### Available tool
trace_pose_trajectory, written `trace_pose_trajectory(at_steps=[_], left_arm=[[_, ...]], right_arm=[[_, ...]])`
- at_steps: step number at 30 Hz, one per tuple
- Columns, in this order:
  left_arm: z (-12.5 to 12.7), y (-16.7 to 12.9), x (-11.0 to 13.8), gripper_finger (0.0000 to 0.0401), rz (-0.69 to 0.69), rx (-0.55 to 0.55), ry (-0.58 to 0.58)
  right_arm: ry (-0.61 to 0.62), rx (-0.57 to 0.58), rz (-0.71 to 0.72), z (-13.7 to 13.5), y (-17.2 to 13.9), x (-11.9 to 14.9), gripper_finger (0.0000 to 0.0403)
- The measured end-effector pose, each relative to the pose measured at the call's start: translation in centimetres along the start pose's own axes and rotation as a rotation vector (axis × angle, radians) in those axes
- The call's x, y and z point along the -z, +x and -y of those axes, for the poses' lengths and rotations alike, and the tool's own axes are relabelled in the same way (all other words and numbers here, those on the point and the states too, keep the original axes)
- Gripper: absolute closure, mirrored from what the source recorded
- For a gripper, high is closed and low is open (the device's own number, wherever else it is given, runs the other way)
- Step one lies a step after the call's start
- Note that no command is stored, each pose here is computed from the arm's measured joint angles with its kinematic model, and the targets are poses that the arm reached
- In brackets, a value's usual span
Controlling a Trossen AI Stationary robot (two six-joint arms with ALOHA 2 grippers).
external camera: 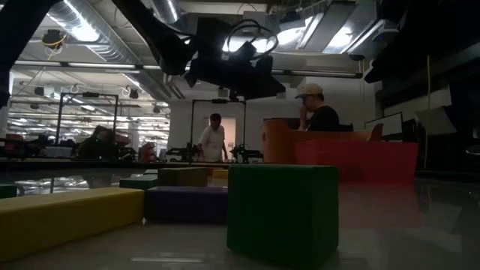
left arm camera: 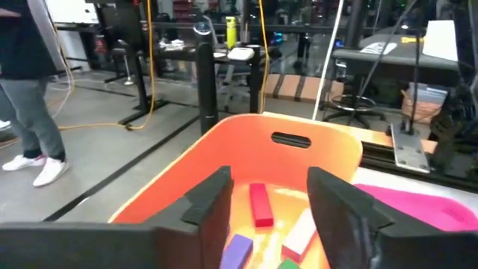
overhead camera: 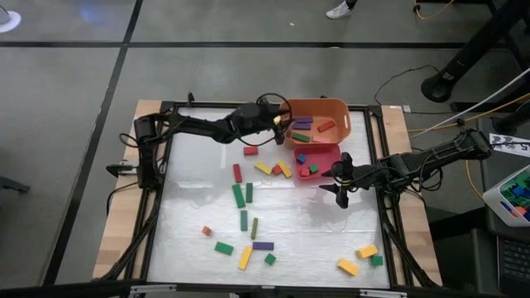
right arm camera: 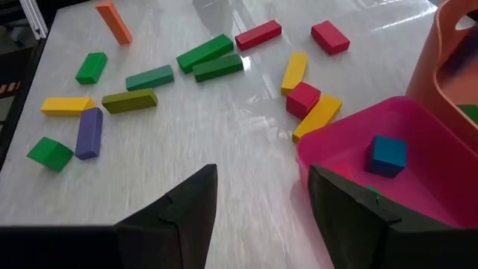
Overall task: Sort blocks by size
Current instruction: Put the violet rectangle block into the orange bin, then put the red rectangle block into the orange bin
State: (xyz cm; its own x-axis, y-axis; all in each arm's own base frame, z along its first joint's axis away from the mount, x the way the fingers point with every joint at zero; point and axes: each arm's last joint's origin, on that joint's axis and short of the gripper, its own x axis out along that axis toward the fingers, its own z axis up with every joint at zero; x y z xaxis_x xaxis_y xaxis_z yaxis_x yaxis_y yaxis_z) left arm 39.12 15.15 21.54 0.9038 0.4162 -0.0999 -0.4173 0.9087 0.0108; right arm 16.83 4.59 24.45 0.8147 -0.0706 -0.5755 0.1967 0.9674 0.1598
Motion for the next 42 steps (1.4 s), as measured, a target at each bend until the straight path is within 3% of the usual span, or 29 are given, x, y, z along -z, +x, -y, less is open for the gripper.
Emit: trace_pose_trajectory(at_steps=[7, 14, 21, 32, 42], left_arm=[[-0.3, -1.3, -1.6, 0.0186, -0.074, -0.005, 0.007], [-1.0, -6.1, -3.1, 0.0192, -0.452, -0.005, 0.065], [-1.1, -8.6, -0.2, 0.0199, -0.84, 0.039, 0.151], [-0.9, -7.2, 4.8, 0.0204, -1.004, 0.119, 0.263], [-0.8, -6.3, 7.9, 0.0205, -1.094, 0.155, 0.263]], right_arm=[[0.0, 0.0, -0.001, 0.0, 0.0, 0.0, 0.0194], [-0.004, 0.003, -0.007, 0.0, 0.0, 0.1, 0.0194], [-0.005, 0.002, -0.006, 0.0, 0.0, 0.1, 0.0194], [-0.004, 0.002, -0.007, 0.0, 0.0, 0.1, 0.0194], [-0.006, 0.005, -0.011, 0.0, 0.1, 0.1, 0.0194]])
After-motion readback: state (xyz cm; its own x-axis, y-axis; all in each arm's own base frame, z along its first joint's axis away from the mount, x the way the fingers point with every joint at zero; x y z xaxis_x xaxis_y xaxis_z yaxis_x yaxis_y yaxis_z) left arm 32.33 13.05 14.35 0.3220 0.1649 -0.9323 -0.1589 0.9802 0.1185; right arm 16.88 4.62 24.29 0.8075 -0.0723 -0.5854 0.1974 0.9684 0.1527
